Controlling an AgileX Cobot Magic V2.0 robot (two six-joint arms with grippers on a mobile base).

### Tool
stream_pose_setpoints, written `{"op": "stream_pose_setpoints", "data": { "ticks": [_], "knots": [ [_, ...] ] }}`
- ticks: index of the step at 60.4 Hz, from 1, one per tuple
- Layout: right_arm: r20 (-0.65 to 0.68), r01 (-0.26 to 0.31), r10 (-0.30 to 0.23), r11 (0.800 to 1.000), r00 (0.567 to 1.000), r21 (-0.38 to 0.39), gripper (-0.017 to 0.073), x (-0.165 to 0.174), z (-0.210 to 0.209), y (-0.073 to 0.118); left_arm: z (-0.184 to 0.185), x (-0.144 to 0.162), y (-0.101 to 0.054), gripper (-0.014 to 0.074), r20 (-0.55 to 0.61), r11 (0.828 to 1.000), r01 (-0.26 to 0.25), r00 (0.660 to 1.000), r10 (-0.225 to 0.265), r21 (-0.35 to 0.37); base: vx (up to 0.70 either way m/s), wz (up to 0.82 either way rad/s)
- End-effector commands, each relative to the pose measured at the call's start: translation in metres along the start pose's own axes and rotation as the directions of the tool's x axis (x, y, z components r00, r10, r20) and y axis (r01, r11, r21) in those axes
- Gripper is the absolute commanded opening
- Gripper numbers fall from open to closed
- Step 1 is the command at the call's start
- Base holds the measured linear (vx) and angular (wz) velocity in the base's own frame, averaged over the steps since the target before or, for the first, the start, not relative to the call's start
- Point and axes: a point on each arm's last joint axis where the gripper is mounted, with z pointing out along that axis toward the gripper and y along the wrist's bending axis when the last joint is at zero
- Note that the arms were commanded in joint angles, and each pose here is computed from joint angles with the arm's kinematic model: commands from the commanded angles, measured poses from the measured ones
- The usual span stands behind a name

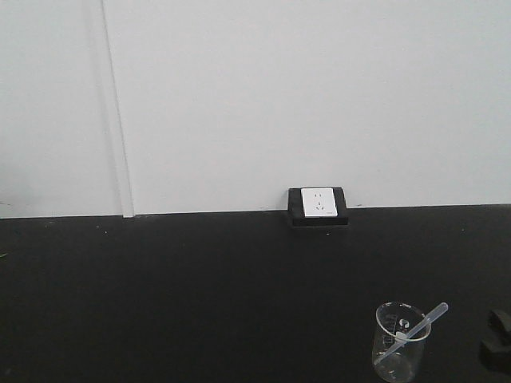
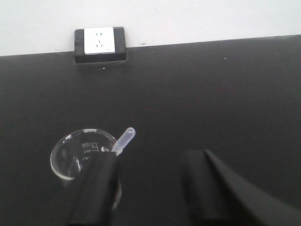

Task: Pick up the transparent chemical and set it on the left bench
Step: 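Close the right gripper on the pipette bulb and lift it upward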

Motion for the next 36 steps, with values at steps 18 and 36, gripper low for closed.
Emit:
{"op": "stream_pose_setpoints", "data": {
  "ticks": [18, 36],
  "knots": [
    [0.202, -0.138, 0.154, 0.986, 0.967, -0.092, 0.0555, 0.009, 0.058, 0.003, -0.001, -0.003, 0.000, -0.0003, 0.081, 1.000, 0.009, 0.997, -0.009, -0.002, 0.00, 0.00],
    [0.167, -0.145, 0.171, 0.977, 0.971, -0.159, 0.0524, 0.026, 0.100, 0.007, -0.001, -0.003, 0.000, -0.0003, 0.081, 1.000, 0.009, 0.997, -0.009, -0.002, 0.00, 0.00]
  ]
}}
